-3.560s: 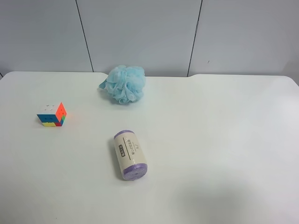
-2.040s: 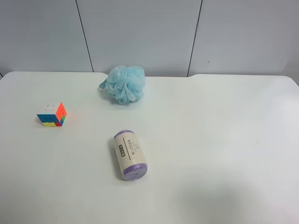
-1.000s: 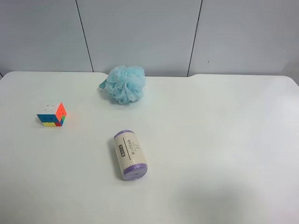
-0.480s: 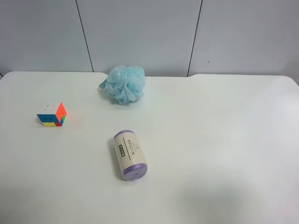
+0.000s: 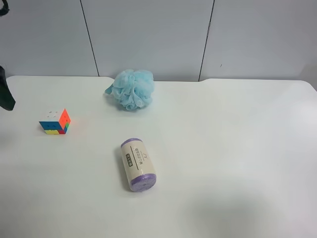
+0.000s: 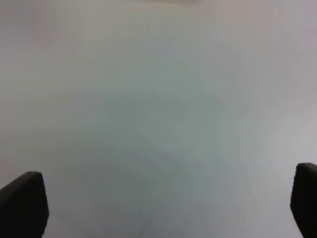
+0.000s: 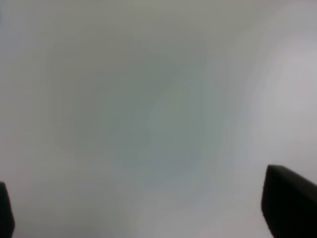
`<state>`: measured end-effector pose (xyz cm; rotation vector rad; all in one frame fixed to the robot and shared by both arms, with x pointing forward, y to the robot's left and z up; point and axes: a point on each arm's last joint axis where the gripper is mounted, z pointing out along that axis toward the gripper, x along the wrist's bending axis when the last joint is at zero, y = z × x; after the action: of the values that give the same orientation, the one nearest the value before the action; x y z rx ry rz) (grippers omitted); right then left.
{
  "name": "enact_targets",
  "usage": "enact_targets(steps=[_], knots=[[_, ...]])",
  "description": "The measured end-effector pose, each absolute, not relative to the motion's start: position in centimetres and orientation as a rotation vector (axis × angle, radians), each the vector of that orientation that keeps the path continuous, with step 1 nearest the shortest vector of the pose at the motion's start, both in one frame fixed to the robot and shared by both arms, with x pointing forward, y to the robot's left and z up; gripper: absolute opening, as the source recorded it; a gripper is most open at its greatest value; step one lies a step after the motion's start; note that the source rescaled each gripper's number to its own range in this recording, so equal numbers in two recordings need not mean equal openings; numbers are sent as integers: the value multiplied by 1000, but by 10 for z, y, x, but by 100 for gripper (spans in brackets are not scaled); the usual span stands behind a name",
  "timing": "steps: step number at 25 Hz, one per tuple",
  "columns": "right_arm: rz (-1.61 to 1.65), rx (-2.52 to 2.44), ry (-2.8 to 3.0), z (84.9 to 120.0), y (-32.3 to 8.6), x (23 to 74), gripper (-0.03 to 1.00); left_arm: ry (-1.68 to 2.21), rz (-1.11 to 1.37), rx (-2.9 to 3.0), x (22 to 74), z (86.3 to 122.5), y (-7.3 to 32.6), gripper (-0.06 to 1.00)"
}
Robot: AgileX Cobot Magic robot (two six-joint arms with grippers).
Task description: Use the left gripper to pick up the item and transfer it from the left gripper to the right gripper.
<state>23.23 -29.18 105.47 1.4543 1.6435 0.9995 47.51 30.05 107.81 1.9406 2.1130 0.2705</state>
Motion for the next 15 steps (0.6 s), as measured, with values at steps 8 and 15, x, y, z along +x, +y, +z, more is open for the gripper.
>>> enact_targets(steps=[8,15], knots=[[999,1454,1643,1055,-292,232,100,2146,222,1967,507,1063,301,100],[999,1454,1643,1055,-292,232,100,2146,207,1986,524,1046,301,100]])
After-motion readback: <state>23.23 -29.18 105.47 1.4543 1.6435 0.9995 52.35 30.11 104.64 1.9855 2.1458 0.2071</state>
